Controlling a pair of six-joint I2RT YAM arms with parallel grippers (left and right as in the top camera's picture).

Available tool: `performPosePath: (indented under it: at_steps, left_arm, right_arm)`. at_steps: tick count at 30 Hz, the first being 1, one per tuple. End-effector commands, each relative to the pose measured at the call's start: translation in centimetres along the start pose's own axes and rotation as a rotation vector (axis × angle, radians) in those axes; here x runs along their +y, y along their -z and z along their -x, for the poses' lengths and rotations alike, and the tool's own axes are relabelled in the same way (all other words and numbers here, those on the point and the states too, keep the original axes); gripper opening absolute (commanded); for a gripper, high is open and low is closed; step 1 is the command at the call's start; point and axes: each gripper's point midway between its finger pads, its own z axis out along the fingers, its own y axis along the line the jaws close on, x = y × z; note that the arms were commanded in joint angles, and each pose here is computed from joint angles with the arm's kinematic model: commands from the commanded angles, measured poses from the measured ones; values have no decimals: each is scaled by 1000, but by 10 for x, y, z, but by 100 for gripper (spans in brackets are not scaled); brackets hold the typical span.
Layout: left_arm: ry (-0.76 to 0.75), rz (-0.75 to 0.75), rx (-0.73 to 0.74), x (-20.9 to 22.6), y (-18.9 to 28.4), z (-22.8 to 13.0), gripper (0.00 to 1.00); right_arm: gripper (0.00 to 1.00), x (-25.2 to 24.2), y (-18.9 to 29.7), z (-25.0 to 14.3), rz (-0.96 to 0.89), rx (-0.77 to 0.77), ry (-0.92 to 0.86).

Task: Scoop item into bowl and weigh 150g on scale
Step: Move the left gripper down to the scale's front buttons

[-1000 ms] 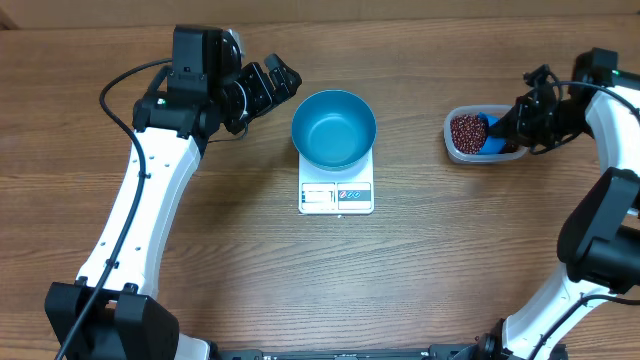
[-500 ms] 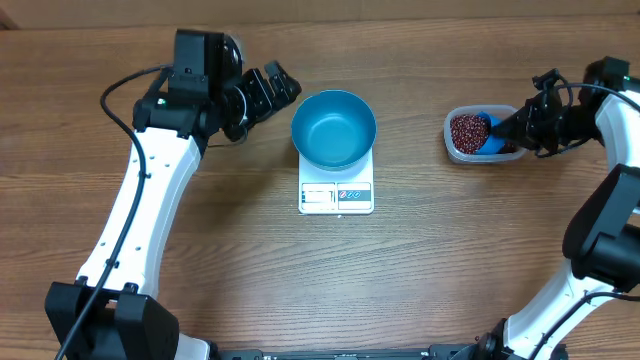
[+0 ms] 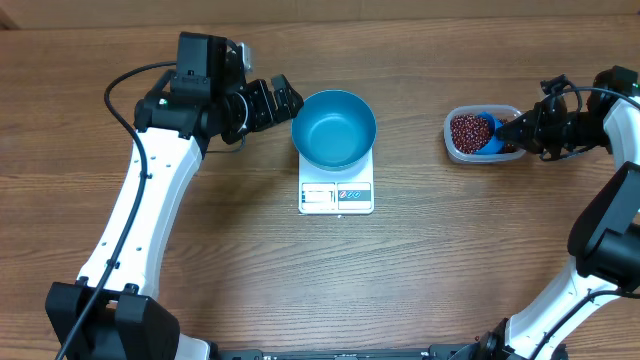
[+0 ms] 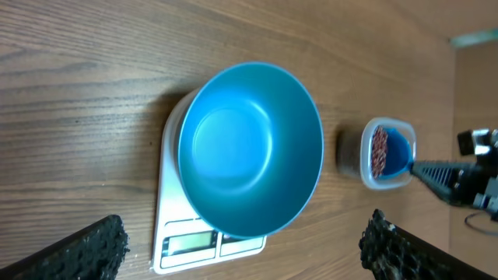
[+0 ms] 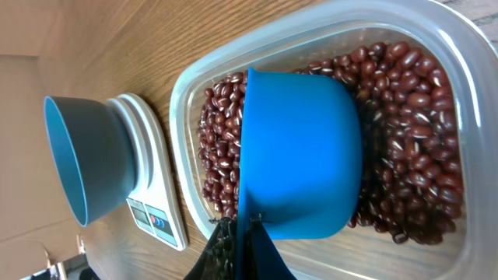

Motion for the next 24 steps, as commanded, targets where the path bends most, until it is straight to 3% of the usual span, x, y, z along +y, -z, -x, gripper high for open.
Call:
performPosePath:
  at_steps: [1,8,13,21,24]
  left_arm:
    - [-84,5,7,-1,-1,-2,100]
    - [-134,5,9,-1,-1,-3,100]
    - [-193,13,36,1,-1,-9,92]
    - [-290,11,125,-10,-11,-40,88]
    - [-318,13,166,-17,-20,-58,80]
  right_arm:
    - [4,-1,-14,-10,30,25,-6]
    - [4,-2,-29,-18,35,43,0]
    - [4,1,-28,-18,63,37,-7]
    - [4,-2,-28,-18,46,40,-5]
    - [4,-4,-29,-19,32,43,-4]
